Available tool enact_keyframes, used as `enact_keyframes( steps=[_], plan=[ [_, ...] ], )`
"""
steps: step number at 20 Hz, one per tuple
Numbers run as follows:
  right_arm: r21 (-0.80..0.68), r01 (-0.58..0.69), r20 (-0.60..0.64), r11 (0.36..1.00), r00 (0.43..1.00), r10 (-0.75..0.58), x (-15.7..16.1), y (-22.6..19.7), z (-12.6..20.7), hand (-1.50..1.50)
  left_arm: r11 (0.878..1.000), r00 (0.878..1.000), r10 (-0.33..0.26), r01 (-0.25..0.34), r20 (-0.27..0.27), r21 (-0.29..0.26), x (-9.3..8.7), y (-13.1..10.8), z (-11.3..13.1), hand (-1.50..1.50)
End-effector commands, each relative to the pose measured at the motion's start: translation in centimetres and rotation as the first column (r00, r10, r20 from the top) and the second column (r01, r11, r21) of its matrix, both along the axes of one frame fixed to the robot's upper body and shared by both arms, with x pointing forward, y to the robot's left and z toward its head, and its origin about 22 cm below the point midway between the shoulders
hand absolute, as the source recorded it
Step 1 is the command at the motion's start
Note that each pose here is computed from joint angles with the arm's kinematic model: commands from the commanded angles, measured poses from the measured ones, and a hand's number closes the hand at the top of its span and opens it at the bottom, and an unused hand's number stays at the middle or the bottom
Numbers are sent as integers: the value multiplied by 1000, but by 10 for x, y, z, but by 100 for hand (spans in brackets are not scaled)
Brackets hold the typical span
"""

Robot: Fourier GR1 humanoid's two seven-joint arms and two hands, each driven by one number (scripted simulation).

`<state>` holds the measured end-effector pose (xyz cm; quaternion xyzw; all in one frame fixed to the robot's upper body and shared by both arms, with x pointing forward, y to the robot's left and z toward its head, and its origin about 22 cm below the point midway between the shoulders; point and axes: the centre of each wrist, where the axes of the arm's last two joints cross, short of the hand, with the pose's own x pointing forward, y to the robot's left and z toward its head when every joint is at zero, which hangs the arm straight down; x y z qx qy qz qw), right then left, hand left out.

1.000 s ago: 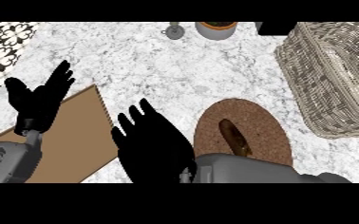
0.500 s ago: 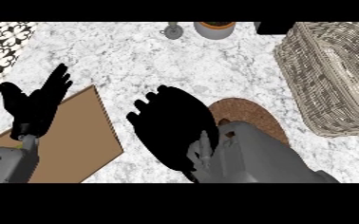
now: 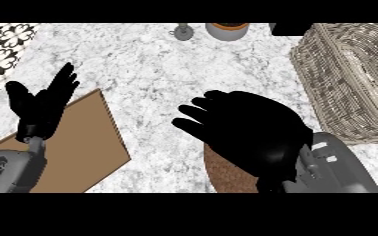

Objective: Pick the sweet potato from the placemat and place it in the basket

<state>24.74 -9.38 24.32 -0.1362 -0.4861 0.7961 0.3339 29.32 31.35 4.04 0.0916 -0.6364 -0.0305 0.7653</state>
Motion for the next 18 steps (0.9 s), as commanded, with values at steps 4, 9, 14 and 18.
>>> enact_keyframes(
  steps=[4, 9, 14, 18],
  plan=[
    [15, -6, -29, 1000, 1000, 6, -16, -41, -31, -150, 1000, 1000, -17, 17, -10, -3, -1, -4, -11, 0],
    [51, -12, 17, 999, 1000, 11, -9, -45, -63, -150, 1000, 1000, -20, 20, 15, -8, 9, -12, 9, 0],
    [156, 25, -36, 987, 999, -20, 6, -41, -123, -150, 999, 999, -35, 35, 1, -7, 4, 3, 14, 0],
    [67, 17, -22, 998, 1000, -16, 25, -37, -173, -150, 1000, 1000, -4, 4, 8, -14, 13, 5, 0, 0]
  ],
)
